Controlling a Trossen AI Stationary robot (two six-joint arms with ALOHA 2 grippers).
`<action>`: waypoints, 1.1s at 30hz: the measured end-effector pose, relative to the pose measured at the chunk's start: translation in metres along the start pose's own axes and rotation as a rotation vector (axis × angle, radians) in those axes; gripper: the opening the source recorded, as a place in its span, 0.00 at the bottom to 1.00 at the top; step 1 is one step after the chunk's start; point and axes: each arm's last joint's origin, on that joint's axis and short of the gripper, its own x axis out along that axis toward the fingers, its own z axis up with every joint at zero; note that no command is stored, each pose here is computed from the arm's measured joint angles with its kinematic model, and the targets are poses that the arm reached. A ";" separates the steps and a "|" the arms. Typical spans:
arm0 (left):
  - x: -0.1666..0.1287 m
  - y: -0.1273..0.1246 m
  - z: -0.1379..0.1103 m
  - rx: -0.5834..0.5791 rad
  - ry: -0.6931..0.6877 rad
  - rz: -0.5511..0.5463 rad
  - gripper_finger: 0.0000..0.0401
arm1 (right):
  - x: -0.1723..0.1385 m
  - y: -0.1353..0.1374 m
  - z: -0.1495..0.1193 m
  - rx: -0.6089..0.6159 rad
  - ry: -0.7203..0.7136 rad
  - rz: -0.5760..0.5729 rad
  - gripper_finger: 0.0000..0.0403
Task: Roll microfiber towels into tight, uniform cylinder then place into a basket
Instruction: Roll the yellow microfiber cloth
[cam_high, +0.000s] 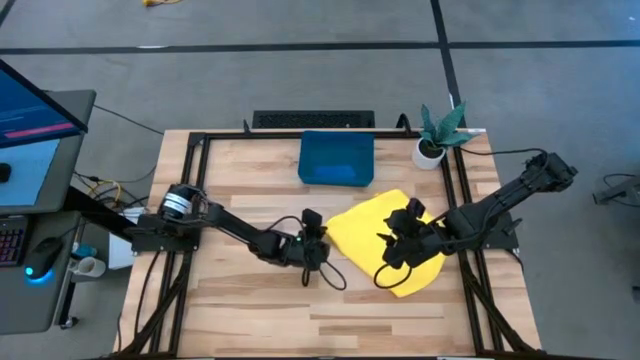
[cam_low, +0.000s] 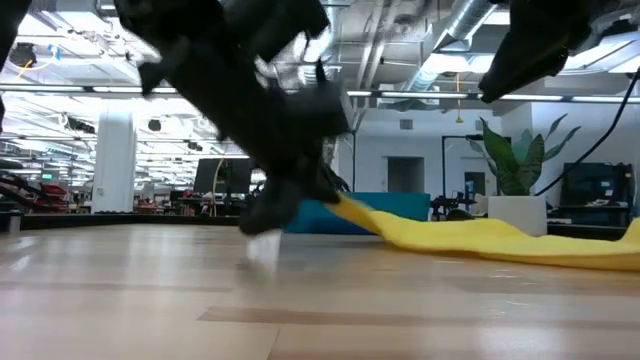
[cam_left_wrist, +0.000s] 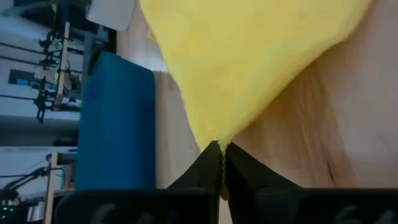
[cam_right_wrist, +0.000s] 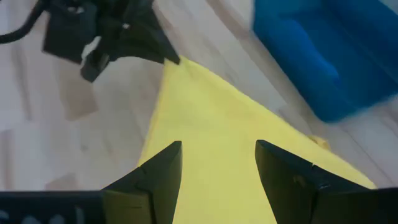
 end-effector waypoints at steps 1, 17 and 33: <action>-0.007 0.003 0.002 -0.003 -0.003 0.004 0.00 | 0.000 0.002 0.001 -0.012 -0.013 0.013 0.56; -0.090 0.049 -0.004 -0.303 0.029 -0.144 0.00 | 0.037 0.091 -0.030 -0.356 -0.118 0.185 0.56; -0.103 0.064 -0.009 -0.535 0.046 -0.216 0.00 | 0.103 0.158 -0.051 -0.478 -0.026 0.100 0.56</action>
